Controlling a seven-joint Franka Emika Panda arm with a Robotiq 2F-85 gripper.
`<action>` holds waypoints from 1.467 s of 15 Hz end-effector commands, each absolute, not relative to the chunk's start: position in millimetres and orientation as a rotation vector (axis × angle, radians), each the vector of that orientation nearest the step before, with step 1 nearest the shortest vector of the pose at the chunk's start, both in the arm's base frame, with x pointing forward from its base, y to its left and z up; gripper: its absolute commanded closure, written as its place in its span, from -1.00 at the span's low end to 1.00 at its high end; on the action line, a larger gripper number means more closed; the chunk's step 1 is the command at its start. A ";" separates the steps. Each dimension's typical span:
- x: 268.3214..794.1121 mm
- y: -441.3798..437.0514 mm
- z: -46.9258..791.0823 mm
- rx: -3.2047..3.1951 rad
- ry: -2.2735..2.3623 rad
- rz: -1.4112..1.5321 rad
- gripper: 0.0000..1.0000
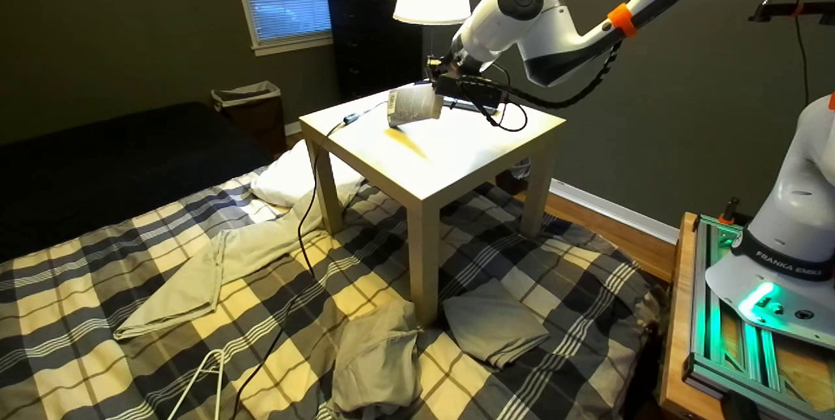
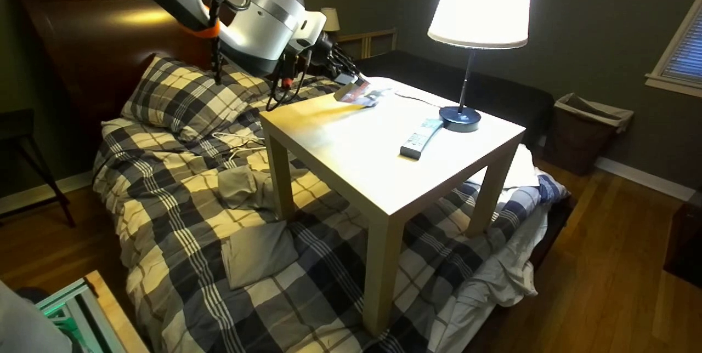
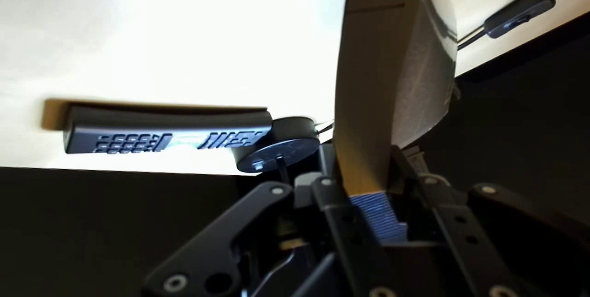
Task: Move the book to the right
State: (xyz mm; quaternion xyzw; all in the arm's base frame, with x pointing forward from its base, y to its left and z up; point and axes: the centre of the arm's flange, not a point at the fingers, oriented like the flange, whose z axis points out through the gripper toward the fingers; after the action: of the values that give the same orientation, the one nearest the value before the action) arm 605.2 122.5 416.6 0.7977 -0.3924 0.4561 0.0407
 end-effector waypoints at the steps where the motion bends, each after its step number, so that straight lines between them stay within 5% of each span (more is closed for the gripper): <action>1: 604.5 122.5 416.0 2.443 -1.207 1.395 0.43; 5: 603.8 122.3 415.5 2.443 -1.213 1.392 0.43; 6: 603.8 122.3 415.5 2.443 -1.213 1.392 0.86; 22: 606.9 -17.9 454.2 2.722 -1.980 0.994 0.86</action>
State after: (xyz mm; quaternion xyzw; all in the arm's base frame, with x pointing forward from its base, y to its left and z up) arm 616.5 12.9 445.1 0.7585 -0.5405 0.3314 -0.1507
